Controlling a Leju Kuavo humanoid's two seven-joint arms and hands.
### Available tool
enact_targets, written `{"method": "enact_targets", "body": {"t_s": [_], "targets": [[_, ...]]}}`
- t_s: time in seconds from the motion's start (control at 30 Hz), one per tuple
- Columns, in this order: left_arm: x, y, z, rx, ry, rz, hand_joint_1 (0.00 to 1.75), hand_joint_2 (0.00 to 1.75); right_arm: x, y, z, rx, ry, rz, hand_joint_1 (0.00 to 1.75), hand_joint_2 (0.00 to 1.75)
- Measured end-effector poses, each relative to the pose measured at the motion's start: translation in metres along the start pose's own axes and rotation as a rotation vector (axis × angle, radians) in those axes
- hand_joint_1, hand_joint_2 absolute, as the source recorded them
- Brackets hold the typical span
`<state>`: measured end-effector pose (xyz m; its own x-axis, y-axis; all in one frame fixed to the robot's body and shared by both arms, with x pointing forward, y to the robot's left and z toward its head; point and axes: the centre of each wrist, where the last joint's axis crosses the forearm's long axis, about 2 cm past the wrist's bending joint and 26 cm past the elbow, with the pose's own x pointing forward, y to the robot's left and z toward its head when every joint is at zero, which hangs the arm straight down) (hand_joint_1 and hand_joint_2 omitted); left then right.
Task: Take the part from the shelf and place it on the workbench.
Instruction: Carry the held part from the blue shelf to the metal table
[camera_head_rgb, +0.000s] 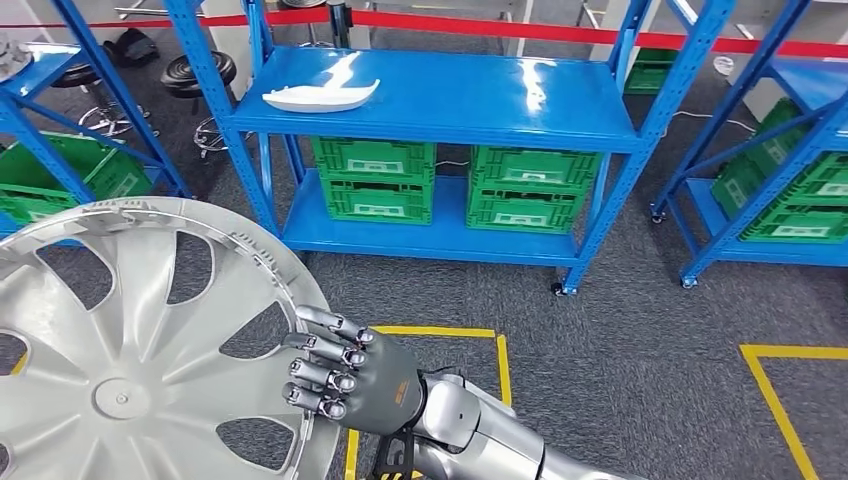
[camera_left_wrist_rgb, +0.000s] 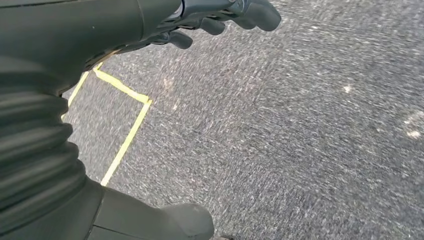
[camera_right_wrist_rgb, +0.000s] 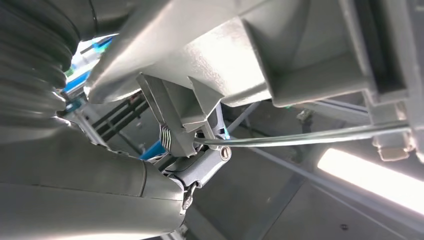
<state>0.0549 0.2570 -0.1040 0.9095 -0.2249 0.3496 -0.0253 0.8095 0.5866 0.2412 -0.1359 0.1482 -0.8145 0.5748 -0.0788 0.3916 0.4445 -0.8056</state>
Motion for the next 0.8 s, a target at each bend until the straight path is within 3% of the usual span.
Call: {"method": "enact_targets", "body": {"t_s": [0.8], "targets": [[-0.005,0.005,-0.003,-0.005,0.002,-0.068,0.0,1.75,0.014,0.002,0.013,0.024,0.026,-0.002,1.75,1.75]]}}
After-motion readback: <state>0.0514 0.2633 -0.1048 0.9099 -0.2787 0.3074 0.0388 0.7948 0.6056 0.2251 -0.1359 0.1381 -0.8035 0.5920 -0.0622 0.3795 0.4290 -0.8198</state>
